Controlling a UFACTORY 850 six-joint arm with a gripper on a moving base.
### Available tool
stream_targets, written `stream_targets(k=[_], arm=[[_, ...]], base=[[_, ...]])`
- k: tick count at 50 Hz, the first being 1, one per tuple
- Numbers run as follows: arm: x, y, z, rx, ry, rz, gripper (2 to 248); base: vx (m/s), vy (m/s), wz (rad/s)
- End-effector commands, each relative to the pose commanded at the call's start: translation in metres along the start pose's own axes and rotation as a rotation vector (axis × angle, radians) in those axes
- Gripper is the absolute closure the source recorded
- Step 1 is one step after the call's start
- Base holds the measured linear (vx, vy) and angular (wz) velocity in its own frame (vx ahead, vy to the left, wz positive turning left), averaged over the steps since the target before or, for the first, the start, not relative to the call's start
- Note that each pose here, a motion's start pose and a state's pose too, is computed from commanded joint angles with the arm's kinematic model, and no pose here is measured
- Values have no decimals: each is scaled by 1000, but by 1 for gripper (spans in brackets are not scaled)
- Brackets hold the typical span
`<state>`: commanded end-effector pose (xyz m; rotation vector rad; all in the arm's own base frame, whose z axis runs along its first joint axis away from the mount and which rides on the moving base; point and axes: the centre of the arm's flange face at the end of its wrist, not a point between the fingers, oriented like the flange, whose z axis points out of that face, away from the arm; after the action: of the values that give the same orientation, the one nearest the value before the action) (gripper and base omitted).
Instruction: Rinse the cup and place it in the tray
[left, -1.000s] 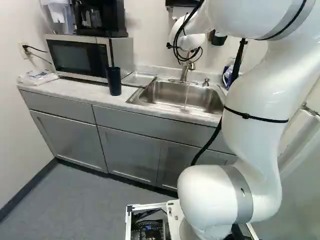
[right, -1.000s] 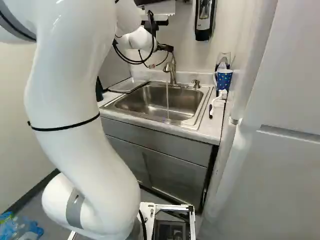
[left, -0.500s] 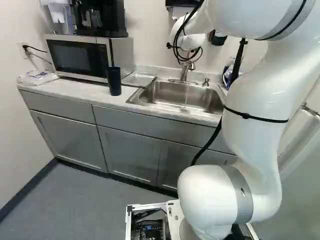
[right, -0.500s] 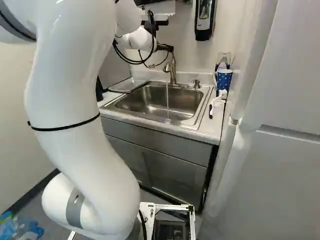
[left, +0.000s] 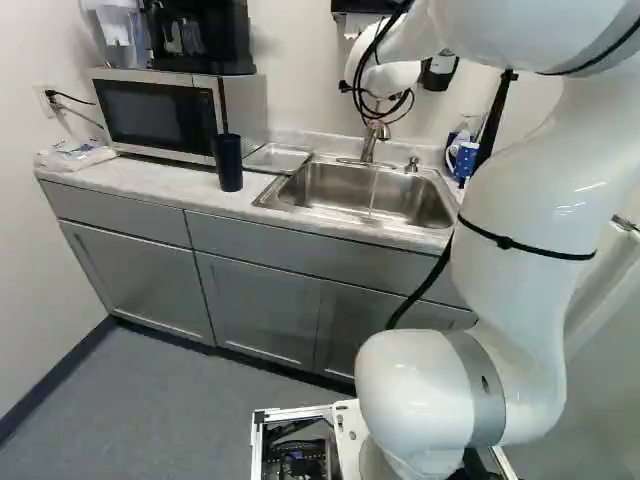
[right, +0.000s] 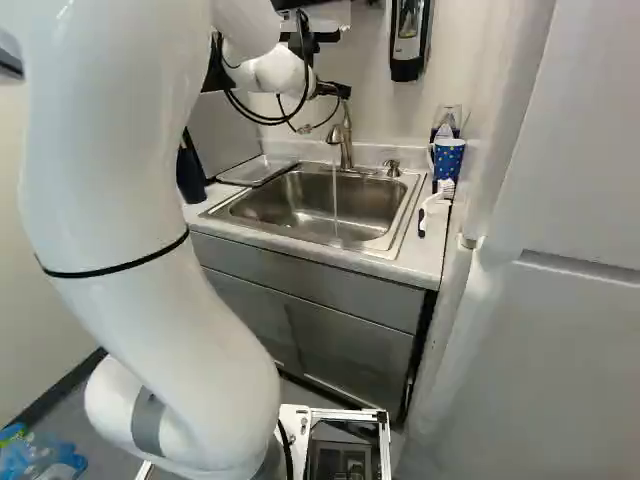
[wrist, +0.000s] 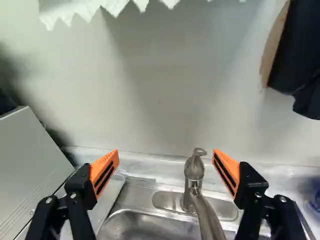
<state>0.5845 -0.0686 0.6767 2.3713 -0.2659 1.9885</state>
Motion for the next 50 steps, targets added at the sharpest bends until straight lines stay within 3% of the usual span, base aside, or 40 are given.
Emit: stream_targets(k=[8, 16, 50], arm=[[6, 8, -16, -13, 4, 3, 3], [6, 16, -31, -26, -28, 6, 3], [-32, 30, -103, -52, -326, 20, 3]], base=[[0, 0, 0], [0, 0, 0], [0, 0, 0]])
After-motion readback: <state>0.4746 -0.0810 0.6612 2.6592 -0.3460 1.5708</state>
